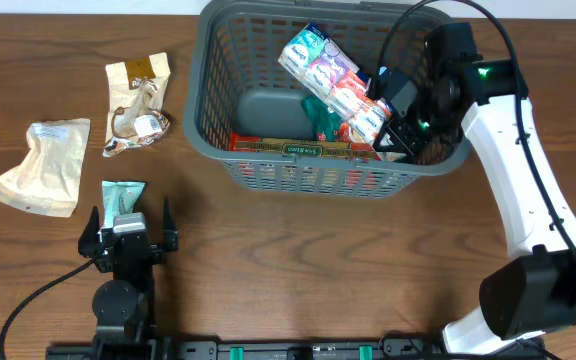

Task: Pack container
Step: 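Open the right gripper to release the Kleenex pack into the basket, then withdraw the right gripper up and right away from the basket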

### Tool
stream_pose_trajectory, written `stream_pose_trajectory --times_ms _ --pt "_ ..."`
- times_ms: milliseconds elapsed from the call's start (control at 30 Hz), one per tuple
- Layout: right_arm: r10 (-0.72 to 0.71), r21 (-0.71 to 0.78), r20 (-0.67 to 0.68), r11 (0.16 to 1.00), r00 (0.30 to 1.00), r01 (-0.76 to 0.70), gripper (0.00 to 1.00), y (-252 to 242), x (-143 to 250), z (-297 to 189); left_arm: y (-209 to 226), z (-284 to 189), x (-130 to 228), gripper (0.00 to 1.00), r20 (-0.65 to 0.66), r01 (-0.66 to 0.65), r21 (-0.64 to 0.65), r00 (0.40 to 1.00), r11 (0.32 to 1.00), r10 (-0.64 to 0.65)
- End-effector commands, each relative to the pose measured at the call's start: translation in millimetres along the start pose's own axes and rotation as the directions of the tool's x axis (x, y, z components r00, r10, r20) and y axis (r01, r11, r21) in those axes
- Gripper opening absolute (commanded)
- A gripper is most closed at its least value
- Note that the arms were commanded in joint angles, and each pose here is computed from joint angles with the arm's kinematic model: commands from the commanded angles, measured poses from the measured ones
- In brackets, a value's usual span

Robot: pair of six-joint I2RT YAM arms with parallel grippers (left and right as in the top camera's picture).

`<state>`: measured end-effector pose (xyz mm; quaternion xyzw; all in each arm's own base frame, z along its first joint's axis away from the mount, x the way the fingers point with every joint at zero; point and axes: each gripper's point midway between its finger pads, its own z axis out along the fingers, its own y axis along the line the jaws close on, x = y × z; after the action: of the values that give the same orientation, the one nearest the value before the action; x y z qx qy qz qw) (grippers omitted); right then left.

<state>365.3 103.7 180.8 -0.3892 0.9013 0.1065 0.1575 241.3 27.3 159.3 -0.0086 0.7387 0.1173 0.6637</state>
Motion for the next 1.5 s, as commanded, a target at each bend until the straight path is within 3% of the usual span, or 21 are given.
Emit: stream_pose_trajectory --times_ms 0,67,167,233,533,700,967,1033,1167,1300,1367,1467 --pt "-0.012 -0.020 0.038 1.000 0.999 0.013 0.01 5.7 -8.7 -4.1 1.5 1.9 17.5 0.99 -0.043 -0.016 -0.017 0.999 1.000 0.015" --pt "-0.012 -0.020 0.038 1.000 0.999 0.013 0.06 5.8 -8.8 -4.1 1.5 1.9 17.5 0.98 -0.043 -0.016 -0.017 0.999 1.000 0.015" --pt "-0.012 -0.023 0.040 1.000 0.999 0.013 0.74 6.4 -9.1 -4.1 1.5 1.9 17.5 0.99 -0.043 -0.016 -0.017 0.999 1.000 0.015" --pt "-0.012 -0.030 0.044 0.999 0.999 0.013 0.83 7.7 -9.7 -4.1 1.5 1.9 17.5 0.99 -0.043 -0.016 -0.017 0.999 1.000 0.015" --pt "-0.016 -0.043 0.056 0.999 0.998 0.019 0.87 11.0 -12.7 -4.2 1.5 1.9 17.5 0.99 -0.043 -0.016 -0.017 0.999 1.000 0.015" --pt "-0.017 -0.036 0.115 0.999 0.993 0.021 0.95 11.5 -30.2 -18.9 1.5 1.9 17.5 0.99 -0.043 -0.016 -0.017 0.999 1.000 0.015" --pt "0.012 0.133 0.310 0.989 0.951 -0.056 0.99 -5.5 -84.7 -110.6 1.5 1.9 17.5 0.98 -0.043 -0.016 -0.017 0.999 1.000 0.015" --pt "0.061 0.207 0.365 0.968 0.929 -0.145 0.99 -13.9 -92.3 -145.0 1.5 1.9 17.5 0.99 -0.043 -0.016 -0.017 0.999 1.000 0.015" --pt "0.219 0.365 0.483 0.830 0.848 -0.422 0.99 -40.5 -80.5 -212.9 1.5 1.9 17.5 0.99 -0.043 -0.016 -0.017 0.999 1.000 0.015" --pt "0.340 0.501 0.590 0.556 0.732 -0.663 0.99 -61.5 -29.6 -275.7 1.5 1.9 17.5 0.99 -0.043 -0.016 -0.017 0.999 1.000 0.015" --pt "0.363 0.527 0.627 0.454 0.689 -0.718 0.99 -60.6 -5.0 -298.0 1.5 1.9 17.5 0.99 -0.043 -0.016 -0.017 0.999 1.000 0.015" --pt "0.370 0.518 0.660 0.406 0.654 -0.753 0.99 -50.3 15.7 -318.0 1.5 1.9 17.5 0.99 -0.043 -0.016 -0.017 0.999 1.000 0.015"
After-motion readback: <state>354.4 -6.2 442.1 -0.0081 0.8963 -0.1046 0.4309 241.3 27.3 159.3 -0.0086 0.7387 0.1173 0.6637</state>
